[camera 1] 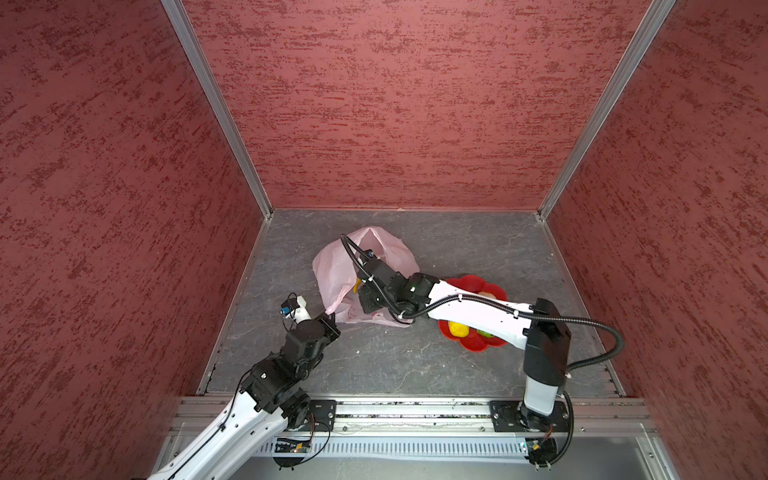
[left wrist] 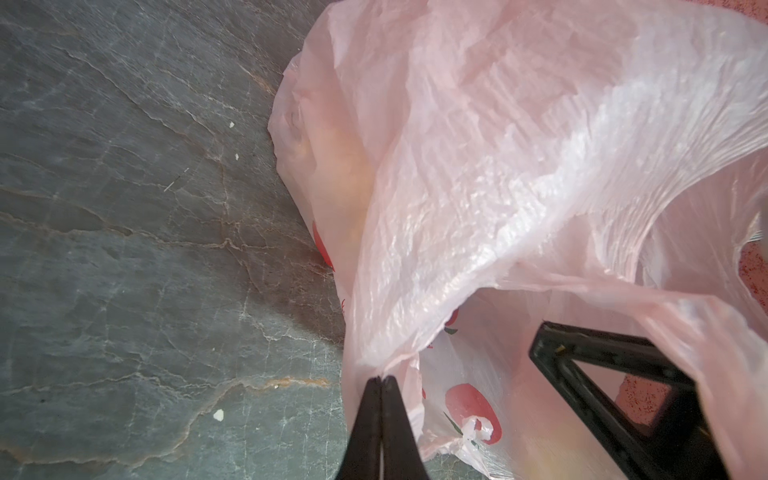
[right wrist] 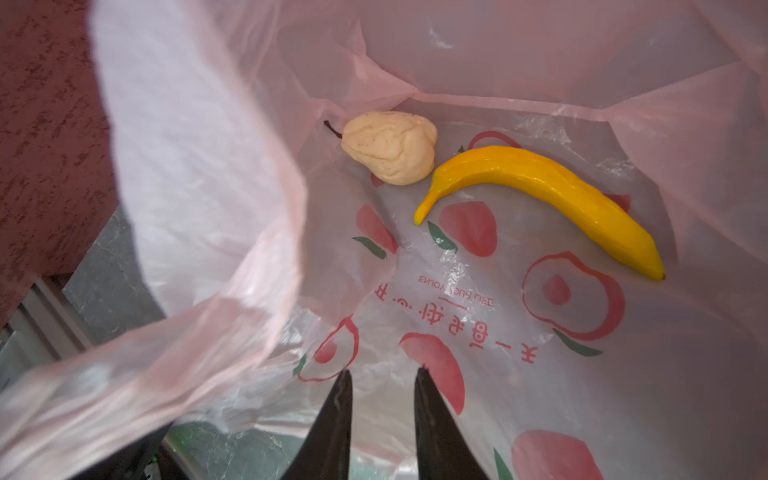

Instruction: Take the fake fruits out of the plastic bag

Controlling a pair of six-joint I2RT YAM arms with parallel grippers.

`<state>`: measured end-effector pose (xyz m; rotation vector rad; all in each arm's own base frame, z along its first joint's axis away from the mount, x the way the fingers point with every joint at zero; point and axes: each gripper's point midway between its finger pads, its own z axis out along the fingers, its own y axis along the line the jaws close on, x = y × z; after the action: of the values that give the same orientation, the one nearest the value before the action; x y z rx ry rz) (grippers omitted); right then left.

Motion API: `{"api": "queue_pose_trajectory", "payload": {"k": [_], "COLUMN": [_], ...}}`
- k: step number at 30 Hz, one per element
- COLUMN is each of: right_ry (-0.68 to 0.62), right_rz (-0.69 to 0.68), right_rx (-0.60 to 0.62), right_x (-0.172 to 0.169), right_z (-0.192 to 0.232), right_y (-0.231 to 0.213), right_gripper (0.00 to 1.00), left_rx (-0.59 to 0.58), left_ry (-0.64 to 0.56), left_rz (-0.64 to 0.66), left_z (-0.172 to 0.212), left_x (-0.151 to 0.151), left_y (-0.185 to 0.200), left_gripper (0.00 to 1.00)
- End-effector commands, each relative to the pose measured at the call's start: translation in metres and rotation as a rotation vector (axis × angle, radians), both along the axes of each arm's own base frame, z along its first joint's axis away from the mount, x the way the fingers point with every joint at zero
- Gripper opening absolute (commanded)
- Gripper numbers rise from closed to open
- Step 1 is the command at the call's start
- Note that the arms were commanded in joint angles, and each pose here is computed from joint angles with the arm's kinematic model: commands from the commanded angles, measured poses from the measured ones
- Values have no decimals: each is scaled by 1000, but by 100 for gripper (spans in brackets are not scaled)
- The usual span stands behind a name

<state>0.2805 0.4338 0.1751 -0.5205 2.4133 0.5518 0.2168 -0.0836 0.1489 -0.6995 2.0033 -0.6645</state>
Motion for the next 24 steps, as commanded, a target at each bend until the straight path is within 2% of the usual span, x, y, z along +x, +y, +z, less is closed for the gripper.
{"api": "queue_pose_trajectory", "payload": {"k": [1, 10, 15, 24], "right_ry": [37, 56, 58, 101], "right_rz": [-32, -87, -139, -207], "right_rx": [22, 57, 82, 119], "right_x": [18, 65, 85, 103], "right_z": [-19, -45, -55, -79], "right_y": [6, 11, 15, 29], "right_gripper": [29, 35, 42, 43], "left_rx": [1, 12, 20, 25], "left_ry": [-7, 21, 60, 102], "left_rz": [10, 12, 6, -19], "left_z": [4, -8, -21, -40], "left_x": [-1, -5, -11, -21], "left_y": [3, 5, 7, 8], "left_gripper": [0, 0, 0, 0]}}
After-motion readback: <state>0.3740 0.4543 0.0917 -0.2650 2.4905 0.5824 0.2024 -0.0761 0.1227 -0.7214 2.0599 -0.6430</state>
